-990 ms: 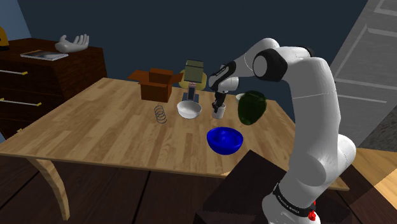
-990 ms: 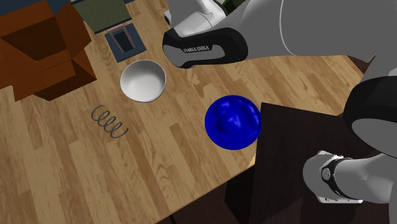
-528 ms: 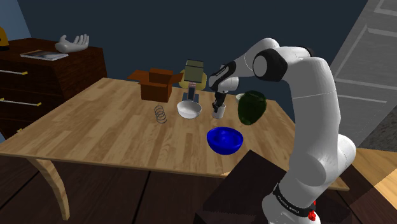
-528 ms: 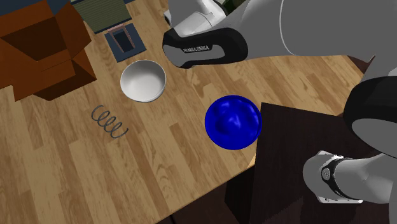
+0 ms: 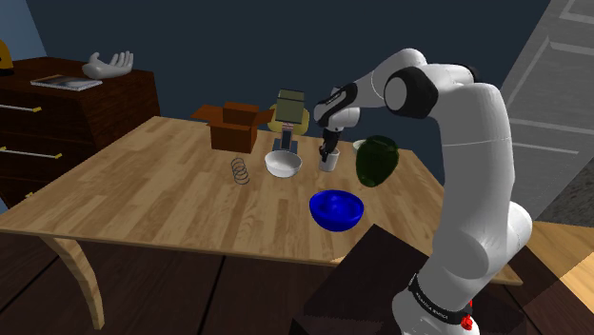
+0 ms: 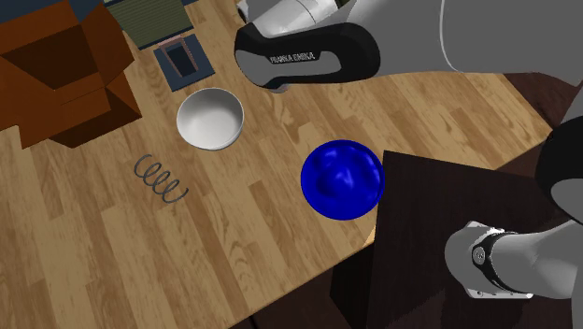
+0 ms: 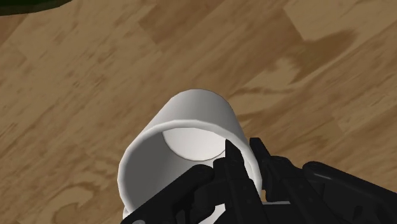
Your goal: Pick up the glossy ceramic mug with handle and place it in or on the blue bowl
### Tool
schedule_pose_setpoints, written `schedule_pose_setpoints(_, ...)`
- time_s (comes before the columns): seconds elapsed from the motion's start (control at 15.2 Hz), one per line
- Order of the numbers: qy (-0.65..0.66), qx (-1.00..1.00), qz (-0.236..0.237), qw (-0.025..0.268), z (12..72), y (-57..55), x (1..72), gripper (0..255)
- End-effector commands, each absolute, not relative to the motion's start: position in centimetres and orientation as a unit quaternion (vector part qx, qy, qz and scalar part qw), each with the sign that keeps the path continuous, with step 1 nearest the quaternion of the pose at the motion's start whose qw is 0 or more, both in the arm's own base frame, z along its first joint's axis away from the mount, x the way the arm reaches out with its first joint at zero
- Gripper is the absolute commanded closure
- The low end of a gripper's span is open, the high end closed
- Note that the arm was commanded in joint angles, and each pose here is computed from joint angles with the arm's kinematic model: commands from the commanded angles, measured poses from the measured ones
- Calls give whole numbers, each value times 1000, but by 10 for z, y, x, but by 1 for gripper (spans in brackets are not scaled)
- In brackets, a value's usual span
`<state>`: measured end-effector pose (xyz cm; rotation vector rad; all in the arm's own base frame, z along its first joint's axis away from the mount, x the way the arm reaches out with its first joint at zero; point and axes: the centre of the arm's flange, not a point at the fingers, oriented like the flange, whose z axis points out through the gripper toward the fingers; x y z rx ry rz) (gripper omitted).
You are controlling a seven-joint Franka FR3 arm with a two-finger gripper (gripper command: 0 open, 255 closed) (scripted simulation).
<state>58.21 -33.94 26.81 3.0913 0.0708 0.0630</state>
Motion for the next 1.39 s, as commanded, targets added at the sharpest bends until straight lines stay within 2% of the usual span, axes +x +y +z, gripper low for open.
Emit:
schedule_pose_setpoints(0.0,23,999,20,24,279,-340,582,255)
schedule_pose_setpoints(1.32,23,999,20,24,384,-340,582,255)
